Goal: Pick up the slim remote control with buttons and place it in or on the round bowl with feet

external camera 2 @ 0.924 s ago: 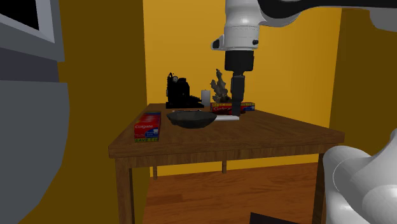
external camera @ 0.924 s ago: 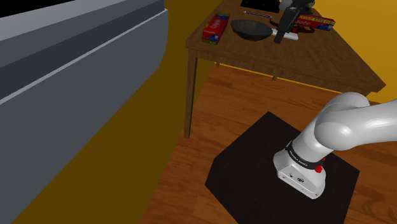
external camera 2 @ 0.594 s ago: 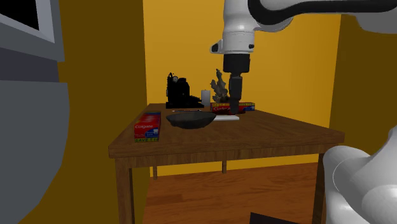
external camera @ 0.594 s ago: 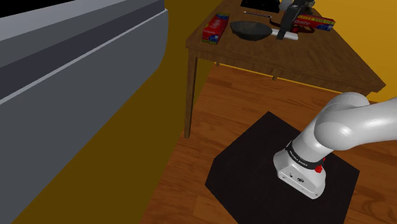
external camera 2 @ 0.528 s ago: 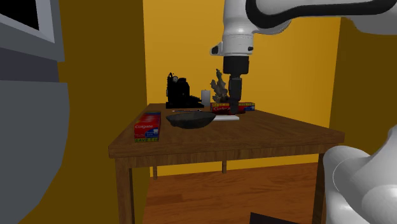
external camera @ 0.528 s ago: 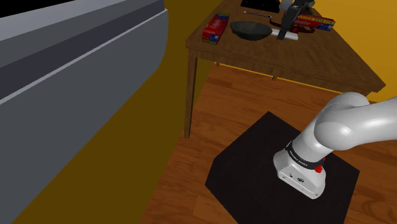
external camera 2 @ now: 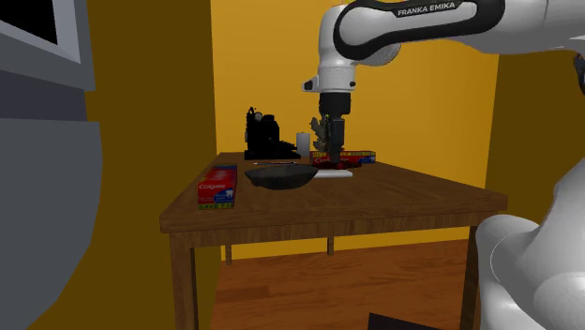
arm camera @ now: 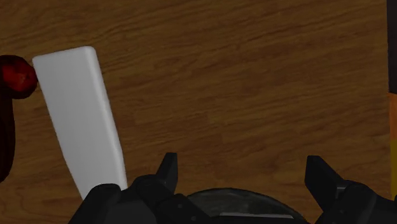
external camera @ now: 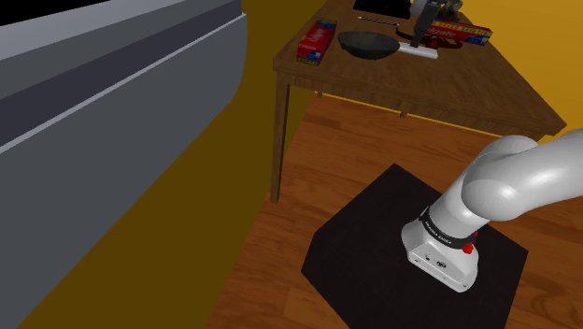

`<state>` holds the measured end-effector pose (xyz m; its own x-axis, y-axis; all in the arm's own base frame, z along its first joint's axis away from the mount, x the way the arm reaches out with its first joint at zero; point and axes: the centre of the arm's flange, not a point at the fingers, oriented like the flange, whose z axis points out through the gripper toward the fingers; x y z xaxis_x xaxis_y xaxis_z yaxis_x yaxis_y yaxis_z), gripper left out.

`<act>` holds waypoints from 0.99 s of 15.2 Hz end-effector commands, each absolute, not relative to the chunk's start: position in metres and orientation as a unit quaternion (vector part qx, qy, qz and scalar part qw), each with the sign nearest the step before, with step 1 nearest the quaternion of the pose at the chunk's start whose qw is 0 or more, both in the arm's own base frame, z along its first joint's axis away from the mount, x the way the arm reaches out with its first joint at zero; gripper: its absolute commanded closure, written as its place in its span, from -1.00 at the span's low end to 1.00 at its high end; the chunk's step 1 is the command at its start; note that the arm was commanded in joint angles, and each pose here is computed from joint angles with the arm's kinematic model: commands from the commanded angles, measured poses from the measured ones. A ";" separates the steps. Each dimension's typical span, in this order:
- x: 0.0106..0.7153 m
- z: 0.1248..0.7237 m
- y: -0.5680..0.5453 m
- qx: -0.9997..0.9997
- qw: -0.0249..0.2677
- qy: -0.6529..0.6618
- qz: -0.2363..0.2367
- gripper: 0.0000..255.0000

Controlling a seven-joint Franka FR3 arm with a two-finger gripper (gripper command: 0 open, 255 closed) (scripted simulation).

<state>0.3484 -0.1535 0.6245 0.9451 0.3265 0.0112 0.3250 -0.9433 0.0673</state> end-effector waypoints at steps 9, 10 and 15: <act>0.417 0.602 -0.276 0.973 0.010 0.232 0.000 -1.00; 0.425 0.600 -0.287 0.971 0.007 0.238 -0.002 -1.00; 0.432 0.577 -0.298 0.970 0.005 0.244 -0.003 -1.00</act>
<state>0.4317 -0.2973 0.5821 0.8813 0.4725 -0.0080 0.4725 -0.8813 0.0085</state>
